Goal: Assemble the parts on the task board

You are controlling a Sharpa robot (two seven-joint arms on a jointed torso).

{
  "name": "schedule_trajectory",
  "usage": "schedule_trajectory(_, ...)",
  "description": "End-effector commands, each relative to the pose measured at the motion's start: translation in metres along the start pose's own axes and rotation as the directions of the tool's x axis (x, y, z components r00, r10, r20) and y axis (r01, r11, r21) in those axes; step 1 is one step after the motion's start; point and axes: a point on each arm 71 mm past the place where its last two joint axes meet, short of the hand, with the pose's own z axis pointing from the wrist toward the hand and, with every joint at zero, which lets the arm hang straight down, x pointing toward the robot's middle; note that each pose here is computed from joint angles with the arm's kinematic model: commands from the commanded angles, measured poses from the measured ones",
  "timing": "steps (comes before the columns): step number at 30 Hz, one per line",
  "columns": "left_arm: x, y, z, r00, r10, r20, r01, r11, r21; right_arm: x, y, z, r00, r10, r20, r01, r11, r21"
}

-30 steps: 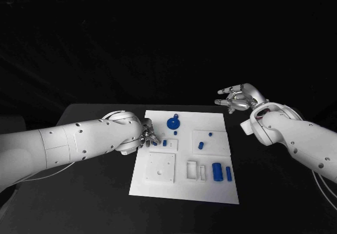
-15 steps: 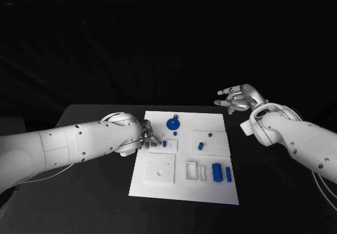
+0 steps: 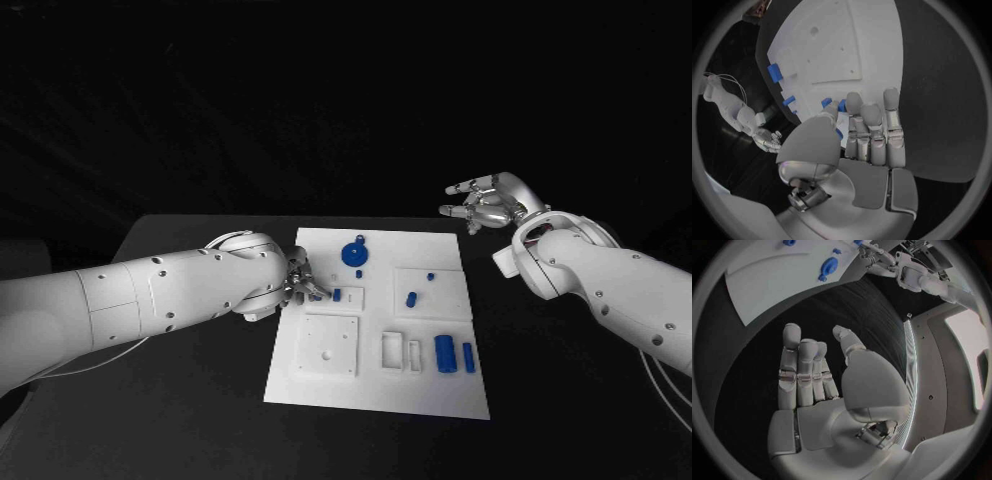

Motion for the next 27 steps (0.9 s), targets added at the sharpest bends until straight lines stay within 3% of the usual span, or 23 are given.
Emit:
schedule_trajectory(1, 0.0013, 0.0022, 0.0008, 1.0, -0.007, 0.005, 0.007, 1.0, -0.007, 0.001, 0.001, 0.0, 1.0, -0.006, -0.009, 0.006, 1.0, -0.011)
schedule_trajectory(11, -0.0028, 0.0073, 0.0002, 0.999, -0.028, 0.043, 0.028, 1.0, -0.006, 0.001, -0.001, -0.001, 1.0, -0.006, -0.009, 0.006, 1.0, -0.008)
schedule_trajectory(27, -0.0041, 0.0135, -0.0074, 0.995, -0.088, 0.043, 0.087, 0.996, 0.022, 0.001, -0.003, -0.001, 1.0, -0.008, -0.007, 0.007, 1.0, -0.003)
